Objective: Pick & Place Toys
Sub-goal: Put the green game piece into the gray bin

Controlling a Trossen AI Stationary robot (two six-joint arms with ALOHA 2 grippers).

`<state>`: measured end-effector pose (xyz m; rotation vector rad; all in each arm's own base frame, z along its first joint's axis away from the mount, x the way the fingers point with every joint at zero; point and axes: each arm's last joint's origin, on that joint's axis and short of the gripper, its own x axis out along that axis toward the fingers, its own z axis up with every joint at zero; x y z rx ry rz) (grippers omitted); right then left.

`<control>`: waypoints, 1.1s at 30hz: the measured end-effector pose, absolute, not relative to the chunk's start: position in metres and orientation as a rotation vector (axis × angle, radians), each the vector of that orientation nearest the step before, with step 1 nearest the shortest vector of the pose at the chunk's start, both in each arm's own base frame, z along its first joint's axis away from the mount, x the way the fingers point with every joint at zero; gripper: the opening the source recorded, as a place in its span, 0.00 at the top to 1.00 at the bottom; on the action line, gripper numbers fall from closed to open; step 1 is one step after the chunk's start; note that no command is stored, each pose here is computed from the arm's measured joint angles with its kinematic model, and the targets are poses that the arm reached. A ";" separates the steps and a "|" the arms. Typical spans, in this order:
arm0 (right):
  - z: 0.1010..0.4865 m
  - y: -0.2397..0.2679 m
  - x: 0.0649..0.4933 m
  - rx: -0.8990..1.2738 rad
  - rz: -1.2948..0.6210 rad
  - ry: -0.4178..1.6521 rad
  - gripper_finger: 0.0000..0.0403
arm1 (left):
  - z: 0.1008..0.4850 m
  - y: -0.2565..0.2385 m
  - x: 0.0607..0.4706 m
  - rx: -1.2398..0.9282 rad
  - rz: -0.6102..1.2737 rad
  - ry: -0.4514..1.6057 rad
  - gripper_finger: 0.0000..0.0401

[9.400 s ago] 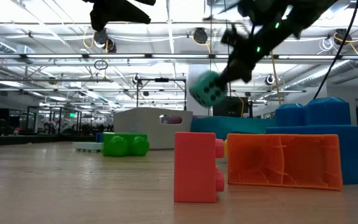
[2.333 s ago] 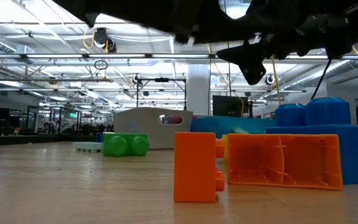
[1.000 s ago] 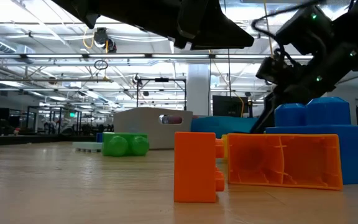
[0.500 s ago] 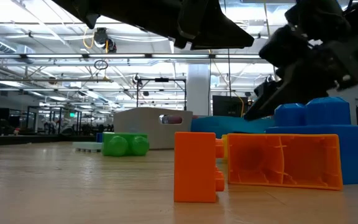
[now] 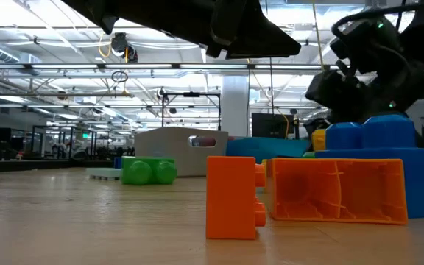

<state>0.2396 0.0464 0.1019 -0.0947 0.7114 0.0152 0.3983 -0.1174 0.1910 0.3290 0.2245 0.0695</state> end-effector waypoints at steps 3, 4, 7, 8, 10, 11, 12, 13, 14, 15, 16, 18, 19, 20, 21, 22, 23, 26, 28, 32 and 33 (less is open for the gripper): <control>0.099 0.044 0.241 -0.091 0.010 0.722 0.46 | 0.191 -0.117 0.398 0.331 0.069 0.223 0.67; 0.099 0.044 0.241 -0.094 0.011 0.721 0.47 | 0.192 -0.117 0.398 0.331 0.070 0.224 0.67; 0.102 0.044 0.240 -0.104 0.016 0.709 0.53 | 0.191 -0.117 0.398 0.332 0.071 0.230 0.67; 0.104 0.044 0.240 -0.107 0.014 0.704 0.55 | 0.191 -0.117 0.398 0.332 0.071 0.231 0.67; 0.106 0.044 0.240 -0.117 0.015 0.696 0.60 | 0.191 -0.117 0.398 0.332 0.070 0.231 0.67; 0.108 0.044 0.239 -0.121 0.016 0.692 0.62 | 0.191 -0.117 0.398 0.332 0.070 0.231 0.67; 0.110 0.044 0.239 -0.122 0.018 0.684 0.65 | 0.191 -0.117 0.398 0.332 0.070 0.234 0.67; 0.111 0.044 0.239 -0.121 0.018 0.675 0.67 | 0.190 -0.117 0.398 0.333 0.070 0.238 0.67; 0.112 0.044 0.239 -0.120 0.018 0.670 0.67 | 0.190 -0.117 0.398 0.333 0.070 0.239 0.67; 0.114 0.044 0.239 -0.120 0.018 0.665 0.67 | 0.190 -0.117 0.398 0.333 0.070 0.239 0.67; 0.116 0.044 0.239 -0.118 0.017 0.657 0.67 | 0.190 -0.117 0.398 0.329 0.070 0.239 0.67; 0.123 0.044 0.239 -0.112 0.017 0.623 0.67 | 0.190 -0.117 0.398 0.309 0.073 0.237 0.67; 0.127 0.044 0.238 -0.109 0.018 0.606 0.67 | 0.190 -0.117 0.398 0.300 0.074 0.237 0.67; 0.130 0.044 0.238 -0.107 0.020 0.593 0.67 | 0.190 -0.117 0.398 0.292 0.074 0.237 0.67; 0.134 0.045 0.237 -0.105 0.024 0.577 0.66 | 0.190 -0.116 0.398 0.288 0.075 0.237 0.67; 0.138 0.046 0.237 -0.102 0.026 0.558 0.66 | 0.190 -0.116 0.398 0.285 0.077 0.236 0.67; 0.141 0.047 0.236 -0.100 0.031 0.540 0.65 | 0.190 -0.115 0.399 0.283 0.081 0.236 0.67; 0.151 0.049 0.233 -0.094 0.045 0.498 0.64 | 0.190 -0.110 0.399 0.201 0.136 0.234 0.67; 0.155 0.051 0.232 -0.092 0.052 0.479 0.65 | 0.190 -0.106 0.400 0.143 0.163 0.231 0.65; 0.158 0.051 0.231 -0.082 0.052 0.463 0.66 | 0.188 -0.101 0.401 0.091 0.185 0.249 0.56; 0.158 0.051 0.231 -0.076 0.051 0.464 0.66 | 0.188 -0.100 0.401 0.092 0.187 0.254 0.53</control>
